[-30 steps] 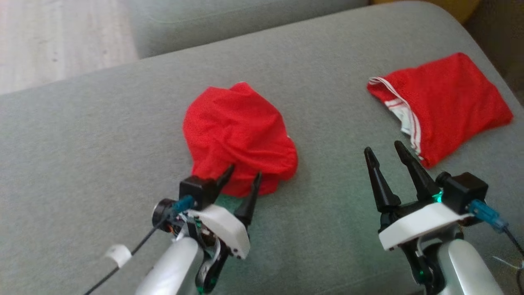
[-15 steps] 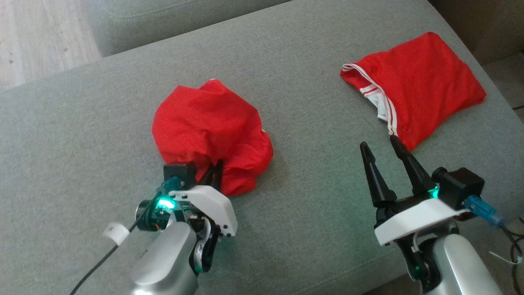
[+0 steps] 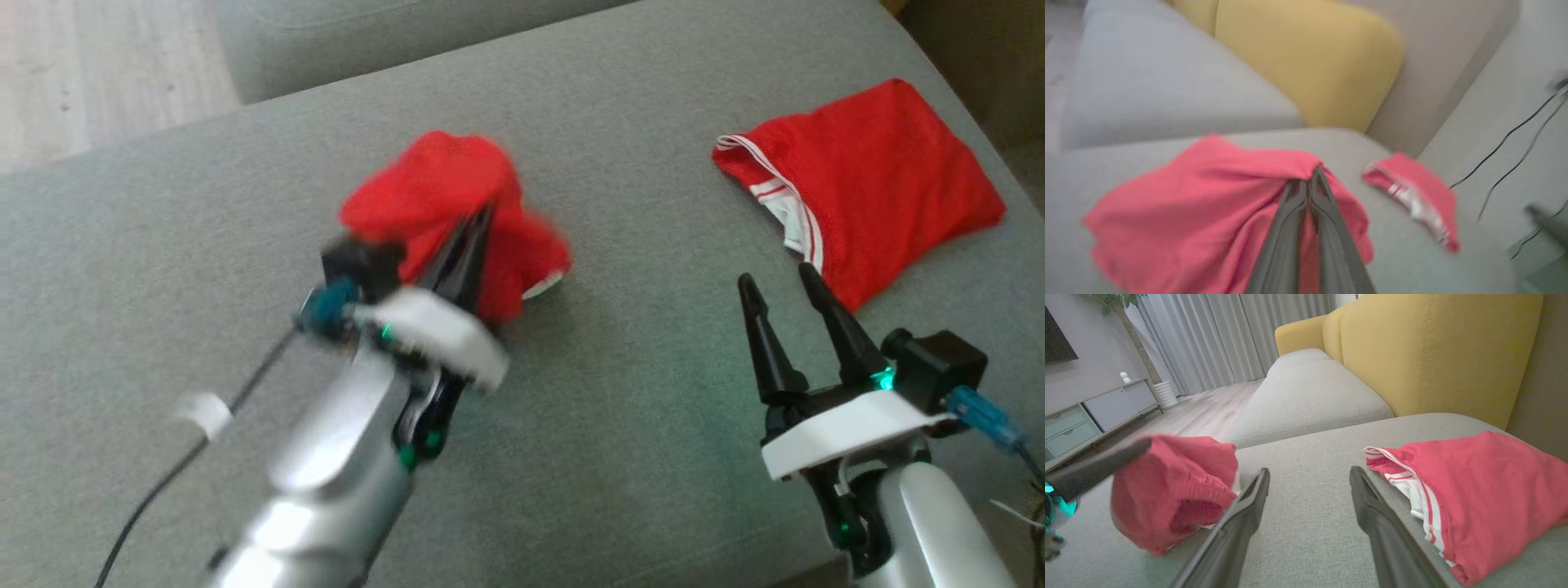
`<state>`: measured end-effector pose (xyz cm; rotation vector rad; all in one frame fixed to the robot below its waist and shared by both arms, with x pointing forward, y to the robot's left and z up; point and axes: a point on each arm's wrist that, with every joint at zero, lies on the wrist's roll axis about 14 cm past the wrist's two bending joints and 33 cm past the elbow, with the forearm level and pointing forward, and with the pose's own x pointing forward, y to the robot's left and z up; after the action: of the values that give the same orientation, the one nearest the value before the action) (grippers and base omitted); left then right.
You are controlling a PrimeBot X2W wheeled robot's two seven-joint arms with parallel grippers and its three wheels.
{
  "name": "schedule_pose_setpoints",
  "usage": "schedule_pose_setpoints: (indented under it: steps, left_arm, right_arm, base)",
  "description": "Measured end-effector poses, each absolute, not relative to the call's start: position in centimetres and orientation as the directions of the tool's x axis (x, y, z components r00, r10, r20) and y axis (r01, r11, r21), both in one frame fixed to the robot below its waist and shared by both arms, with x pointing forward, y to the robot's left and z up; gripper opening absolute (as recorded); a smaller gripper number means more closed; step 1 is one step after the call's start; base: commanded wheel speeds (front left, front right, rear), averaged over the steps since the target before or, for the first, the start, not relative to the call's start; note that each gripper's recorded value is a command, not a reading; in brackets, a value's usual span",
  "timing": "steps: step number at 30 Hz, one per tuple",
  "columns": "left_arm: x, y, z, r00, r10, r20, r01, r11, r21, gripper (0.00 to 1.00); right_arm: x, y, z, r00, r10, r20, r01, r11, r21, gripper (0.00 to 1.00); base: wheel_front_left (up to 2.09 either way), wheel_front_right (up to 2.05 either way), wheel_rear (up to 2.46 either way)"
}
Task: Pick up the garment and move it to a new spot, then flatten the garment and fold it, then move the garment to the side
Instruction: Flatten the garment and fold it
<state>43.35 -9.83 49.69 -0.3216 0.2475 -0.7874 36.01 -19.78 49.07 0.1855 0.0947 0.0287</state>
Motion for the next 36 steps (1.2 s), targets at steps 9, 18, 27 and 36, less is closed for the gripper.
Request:
schedule_pose_setpoints:
  steps: [9, 18, 27, 36]
  left_arm:
    - [40.6, -11.7, 68.5, 0.554, -0.668, 0.498, 0.739, 0.12, -0.663, 0.0]
    - [45.0, -1.3, 49.5, 0.905, -0.419, -0.072, 0.18, 0.532, -0.827, 0.0]
    - [44.0, 7.2, 40.9, 0.927, -0.161, -0.339, -0.08, 0.797, -0.598, 1.0]
    - [46.1, 8.0, 49.5, 0.986, -0.167, -0.021, 0.146, 0.913, -0.381, 1.0]
  right_arm:
    - [36.7, -19.3, 50.3, 0.997, 0.055, -0.049, -0.045, 0.982, 0.185, 1.0]
    - [37.7, -17.3, 50.3, 0.992, 0.116, -0.05, -0.105, 0.976, 0.19, 1.0]
    - [38.0, -16.3, 50.4, 0.988, 0.147, -0.049, -0.135, 0.972, 0.193, 1.0]
    - [37.7, -16.4, 50.9, 0.989, 0.147, -0.033, -0.138, 0.972, 0.191, 1.0]
  base:
    - [0.0, 0.0, 0.0]
    - [0.0, 0.0, 0.0]
    - [0.0, 0.0, 0.0]
    - [0.0, 0.0, 0.0]
